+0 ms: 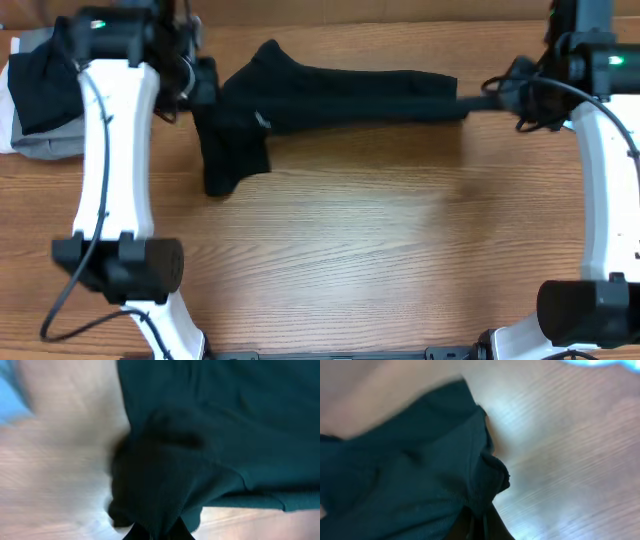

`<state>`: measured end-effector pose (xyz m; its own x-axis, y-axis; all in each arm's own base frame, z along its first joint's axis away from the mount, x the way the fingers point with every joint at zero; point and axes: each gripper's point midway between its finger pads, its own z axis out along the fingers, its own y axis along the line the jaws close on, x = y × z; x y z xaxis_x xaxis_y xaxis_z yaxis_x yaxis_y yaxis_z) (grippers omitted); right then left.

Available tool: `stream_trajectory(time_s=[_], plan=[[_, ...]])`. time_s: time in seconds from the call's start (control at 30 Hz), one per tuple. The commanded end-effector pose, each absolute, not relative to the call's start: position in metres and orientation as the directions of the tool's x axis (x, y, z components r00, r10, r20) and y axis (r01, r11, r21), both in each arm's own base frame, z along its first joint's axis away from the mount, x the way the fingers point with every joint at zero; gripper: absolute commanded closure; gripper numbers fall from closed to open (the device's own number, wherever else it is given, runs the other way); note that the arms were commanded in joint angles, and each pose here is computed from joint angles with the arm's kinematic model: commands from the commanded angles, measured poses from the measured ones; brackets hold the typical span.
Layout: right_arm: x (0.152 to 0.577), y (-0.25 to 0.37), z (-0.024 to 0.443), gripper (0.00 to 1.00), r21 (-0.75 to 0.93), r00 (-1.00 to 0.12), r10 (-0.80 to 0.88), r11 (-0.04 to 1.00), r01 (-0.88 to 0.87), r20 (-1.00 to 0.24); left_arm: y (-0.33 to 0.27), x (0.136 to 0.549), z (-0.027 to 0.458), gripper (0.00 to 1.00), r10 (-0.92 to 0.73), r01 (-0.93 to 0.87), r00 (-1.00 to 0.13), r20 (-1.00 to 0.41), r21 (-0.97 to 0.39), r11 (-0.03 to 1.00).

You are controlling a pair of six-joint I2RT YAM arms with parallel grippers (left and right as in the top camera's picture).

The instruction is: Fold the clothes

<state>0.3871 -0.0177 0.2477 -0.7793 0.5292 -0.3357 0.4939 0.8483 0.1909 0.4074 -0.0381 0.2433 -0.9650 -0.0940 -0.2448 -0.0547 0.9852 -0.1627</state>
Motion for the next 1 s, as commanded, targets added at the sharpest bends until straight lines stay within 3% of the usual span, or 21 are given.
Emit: stream_trajectory(time_s=[0.0, 0.1, 0.27, 0.4, 0.63, 0.83, 0.97], plan=[[0.367, -0.044, 0.218, 0.96, 0.086, -0.73, 0.616, 0.778, 0.622, -0.297, -0.053, 0.386, 0.218, 0.96, -0.089, -0.064, -0.989, -0.12, -0.203, 0.977], [0.351, -0.044, 0.202, 0.96, 0.046, -0.745, 0.62, 0.775, 0.63, -0.247, -0.067, 0.357, 0.21, 0.96, -0.041, -0.04, -0.999, -0.004, -0.18, 0.983], [0.33, -0.071, 0.208, 0.96, -0.064, -0.677, 0.669, 0.695, 0.716, -0.307, -0.093, 0.335, 0.201, 0.96, 0.034, 0.024, -0.998, 0.05, -0.182, 0.983], [0.323, -0.082, 0.214, 0.96, -0.059, -0.657, 0.686, 0.676, 0.734, -0.313, -0.108, 0.318, 0.202, 0.96, 0.063, 0.05, -0.996, 0.064, -0.178, 0.983], [0.292, -0.098, 0.191, 0.96, -0.127, -0.638, 0.734, 0.628, 0.768, -0.232, -0.098, 0.272, 0.197, 0.96, 0.002, -0.013, -0.992, 0.126, -0.124, 0.992], [0.261, -0.089, 0.152, 0.96, -0.129, -0.632, 0.763, 0.618, 0.775, -0.136, -0.089, 0.228, 0.165, 0.96, -0.045, -0.068, -0.969, 0.243, -0.086, 0.994], [0.243, -0.082, 0.15, 0.96, -0.131, -0.632, 0.768, 0.619, 0.774, -0.106, -0.099, 0.201, 0.145, 0.96, -0.046, -0.088, -0.941, 0.335, -0.112, 0.99]])
